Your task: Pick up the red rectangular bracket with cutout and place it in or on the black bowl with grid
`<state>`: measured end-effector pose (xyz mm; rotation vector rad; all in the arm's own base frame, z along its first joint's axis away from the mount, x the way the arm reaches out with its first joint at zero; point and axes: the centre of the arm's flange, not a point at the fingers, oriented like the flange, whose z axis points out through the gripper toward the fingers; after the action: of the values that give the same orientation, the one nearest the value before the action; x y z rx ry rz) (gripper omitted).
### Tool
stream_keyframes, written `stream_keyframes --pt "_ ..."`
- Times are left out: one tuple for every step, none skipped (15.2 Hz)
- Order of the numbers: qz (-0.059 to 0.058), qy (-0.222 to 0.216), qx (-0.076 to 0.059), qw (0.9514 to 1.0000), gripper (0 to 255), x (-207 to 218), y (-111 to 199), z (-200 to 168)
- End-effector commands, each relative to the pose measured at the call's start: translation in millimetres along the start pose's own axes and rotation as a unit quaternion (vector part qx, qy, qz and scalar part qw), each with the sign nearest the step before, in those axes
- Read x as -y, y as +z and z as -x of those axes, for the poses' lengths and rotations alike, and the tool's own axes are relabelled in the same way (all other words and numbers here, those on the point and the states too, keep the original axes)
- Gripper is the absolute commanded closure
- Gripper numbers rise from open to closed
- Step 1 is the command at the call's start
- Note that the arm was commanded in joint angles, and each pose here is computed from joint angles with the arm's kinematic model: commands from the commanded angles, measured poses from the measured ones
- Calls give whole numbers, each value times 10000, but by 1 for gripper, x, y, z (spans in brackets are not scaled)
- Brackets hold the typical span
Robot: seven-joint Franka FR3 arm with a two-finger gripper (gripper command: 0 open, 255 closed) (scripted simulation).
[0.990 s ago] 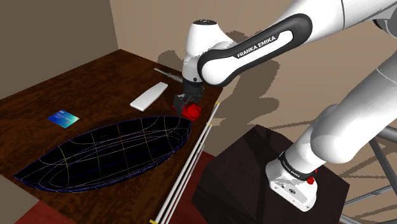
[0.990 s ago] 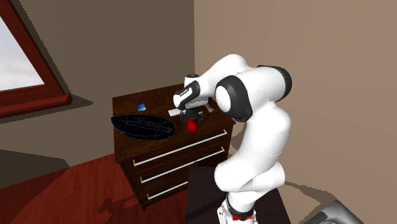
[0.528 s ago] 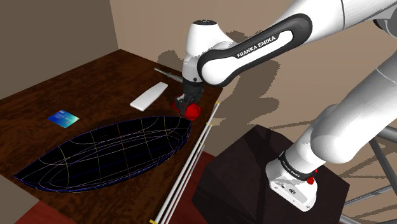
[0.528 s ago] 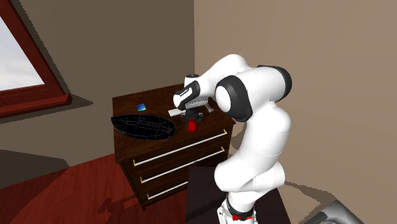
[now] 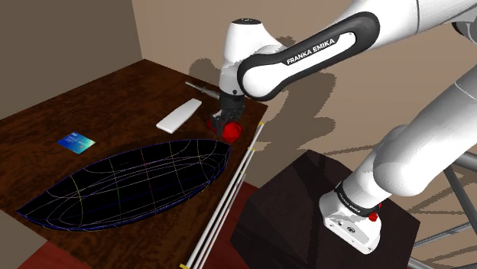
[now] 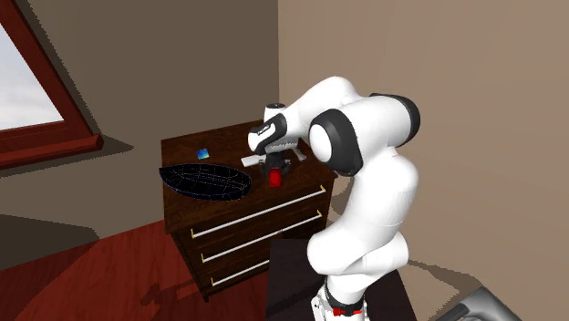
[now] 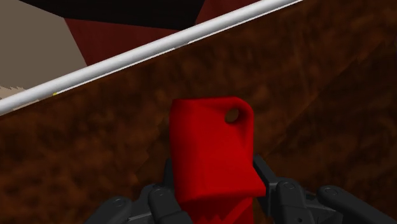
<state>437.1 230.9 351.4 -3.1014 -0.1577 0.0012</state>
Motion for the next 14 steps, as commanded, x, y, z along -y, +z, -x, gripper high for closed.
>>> stream_keyframes --pt "0 -1 0 10000 255 0 -10 1" --pt "0 -1 0 10000 255 1 -15 1" --pt "0 -1 0 10000 255 1 -21 1" --pt "0 -1 0 10000 255 1 -26 1" --pt "0 -1 0 10000 255 1 -31 1" --pt "0 -1 0 10000 255 1 -36 1" --pt "0 -1 0 10000 255 2 -42 1" --pt "0 -1 0 10000 255 2 -47 1" --pt "0 -1 0 10000 255 2 -52 1" --pt "0 -1 0 10000 255 2 -58 1" --pt "0 -1 0 10000 255 2 -63 1" --pt "0 -1 0 10000 255 3 -68 1" --pt "0 -1 0 10000 255 3 -73 1" --pt "0 -1 0 10000 255 3 -79 1"
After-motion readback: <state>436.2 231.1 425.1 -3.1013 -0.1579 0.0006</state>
